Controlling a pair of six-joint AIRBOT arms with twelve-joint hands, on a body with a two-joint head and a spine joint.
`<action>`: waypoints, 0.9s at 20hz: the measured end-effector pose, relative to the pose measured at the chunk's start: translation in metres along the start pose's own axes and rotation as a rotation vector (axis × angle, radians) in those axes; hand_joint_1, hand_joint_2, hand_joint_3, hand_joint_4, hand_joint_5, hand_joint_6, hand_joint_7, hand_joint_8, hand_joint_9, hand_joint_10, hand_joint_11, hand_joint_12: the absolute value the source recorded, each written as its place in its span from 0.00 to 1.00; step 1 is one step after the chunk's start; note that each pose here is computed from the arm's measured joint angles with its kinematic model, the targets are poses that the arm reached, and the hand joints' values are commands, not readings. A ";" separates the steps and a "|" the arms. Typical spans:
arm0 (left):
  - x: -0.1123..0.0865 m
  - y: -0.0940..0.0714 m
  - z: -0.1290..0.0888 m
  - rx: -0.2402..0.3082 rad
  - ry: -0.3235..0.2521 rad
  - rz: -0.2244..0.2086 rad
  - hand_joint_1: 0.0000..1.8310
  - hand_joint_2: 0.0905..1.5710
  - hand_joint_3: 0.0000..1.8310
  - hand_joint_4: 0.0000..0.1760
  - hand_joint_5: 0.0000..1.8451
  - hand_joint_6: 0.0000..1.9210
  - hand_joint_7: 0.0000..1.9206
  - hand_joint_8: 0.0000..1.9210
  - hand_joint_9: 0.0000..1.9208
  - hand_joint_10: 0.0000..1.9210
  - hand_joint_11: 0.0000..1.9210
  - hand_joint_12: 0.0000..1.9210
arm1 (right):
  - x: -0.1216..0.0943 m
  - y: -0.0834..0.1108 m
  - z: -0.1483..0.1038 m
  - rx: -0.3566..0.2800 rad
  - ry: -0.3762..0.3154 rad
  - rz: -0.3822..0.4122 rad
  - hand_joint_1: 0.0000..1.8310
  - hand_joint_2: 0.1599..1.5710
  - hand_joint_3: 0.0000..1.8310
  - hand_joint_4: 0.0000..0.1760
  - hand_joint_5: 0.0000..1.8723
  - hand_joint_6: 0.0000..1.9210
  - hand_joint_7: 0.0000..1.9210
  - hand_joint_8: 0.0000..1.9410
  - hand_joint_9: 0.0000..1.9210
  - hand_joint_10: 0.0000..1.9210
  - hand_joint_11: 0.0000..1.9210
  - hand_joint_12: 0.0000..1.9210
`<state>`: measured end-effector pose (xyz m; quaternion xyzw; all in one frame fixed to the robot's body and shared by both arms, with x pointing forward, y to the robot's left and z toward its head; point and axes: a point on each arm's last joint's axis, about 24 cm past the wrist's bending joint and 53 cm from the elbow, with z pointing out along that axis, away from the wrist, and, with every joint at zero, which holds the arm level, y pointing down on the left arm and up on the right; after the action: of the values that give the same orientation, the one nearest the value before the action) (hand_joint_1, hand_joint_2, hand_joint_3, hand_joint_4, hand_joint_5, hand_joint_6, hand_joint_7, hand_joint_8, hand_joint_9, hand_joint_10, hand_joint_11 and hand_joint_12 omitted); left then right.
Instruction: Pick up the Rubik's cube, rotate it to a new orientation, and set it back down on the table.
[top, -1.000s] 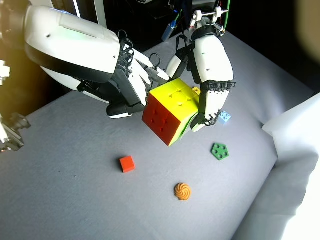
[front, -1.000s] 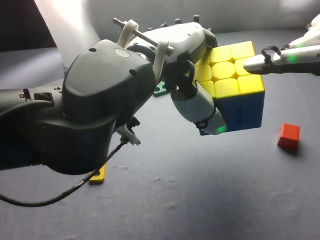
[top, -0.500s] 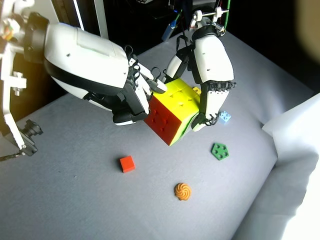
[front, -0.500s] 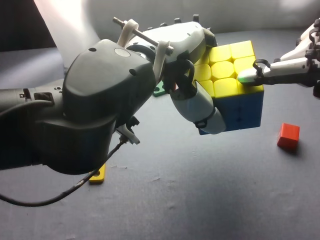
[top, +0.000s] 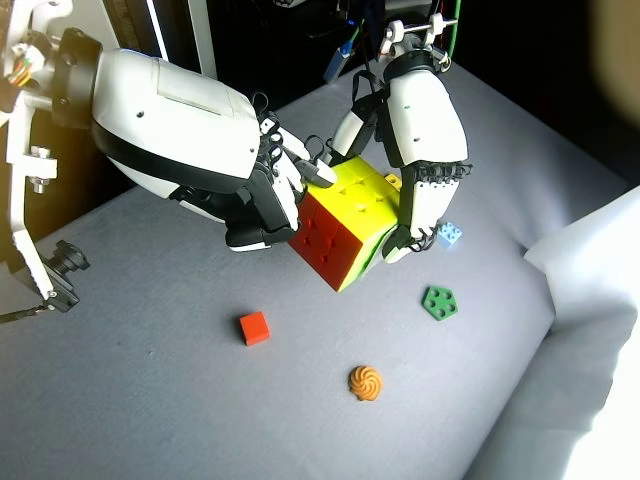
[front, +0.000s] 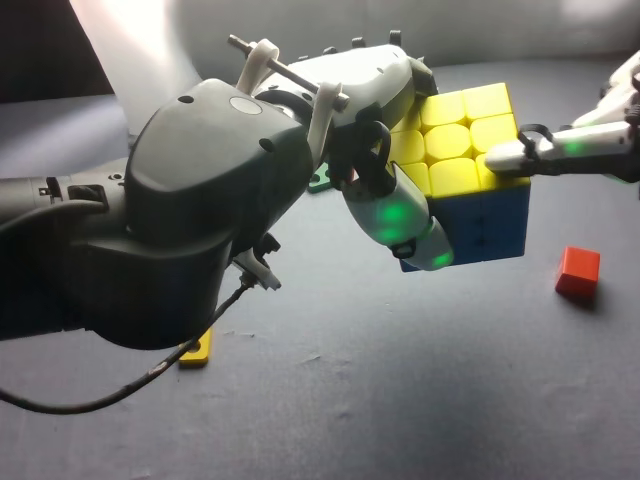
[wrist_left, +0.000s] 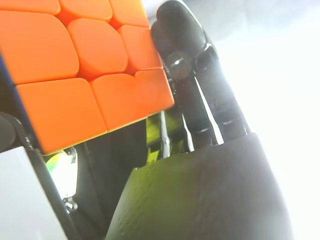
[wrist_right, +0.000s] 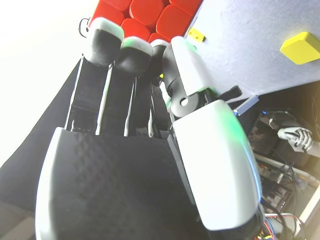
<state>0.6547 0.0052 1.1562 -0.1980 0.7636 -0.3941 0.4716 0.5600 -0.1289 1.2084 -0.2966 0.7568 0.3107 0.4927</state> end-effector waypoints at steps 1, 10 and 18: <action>0.000 0.000 0.000 0.001 0.002 0.002 0.76 0.67 0.00 0.00 0.51 0.51 0.56 0.41 0.53 0.57 0.47 0.66 | 0.001 0.001 -0.003 -0.001 0.002 0.000 0.70 0.83 0.00 0.00 0.13 0.00 0.31 0.86 0.43 1.00 0.43 1.00; 0.001 -0.001 0.000 0.002 0.003 0.014 0.76 0.66 0.00 0.00 0.52 0.49 0.58 0.38 0.54 0.57 0.46 0.66 | 0.014 0.004 -0.006 -0.003 0.038 0.007 0.70 0.82 0.00 0.00 0.13 0.00 0.32 0.84 0.43 1.00 0.43 1.00; -0.001 0.001 0.000 -0.005 -0.005 0.019 0.76 0.66 0.00 0.00 0.51 0.50 0.57 0.39 0.54 0.57 0.48 0.65 | 0.019 0.008 0.001 -0.013 0.053 0.015 0.71 0.81 0.00 0.00 0.13 0.00 0.33 0.84 0.43 1.00 0.42 1.00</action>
<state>0.6550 0.0067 1.1560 -0.1931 0.7653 -0.3872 0.4765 0.5475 -0.1260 1.1917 -0.3022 0.7697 0.3116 0.4682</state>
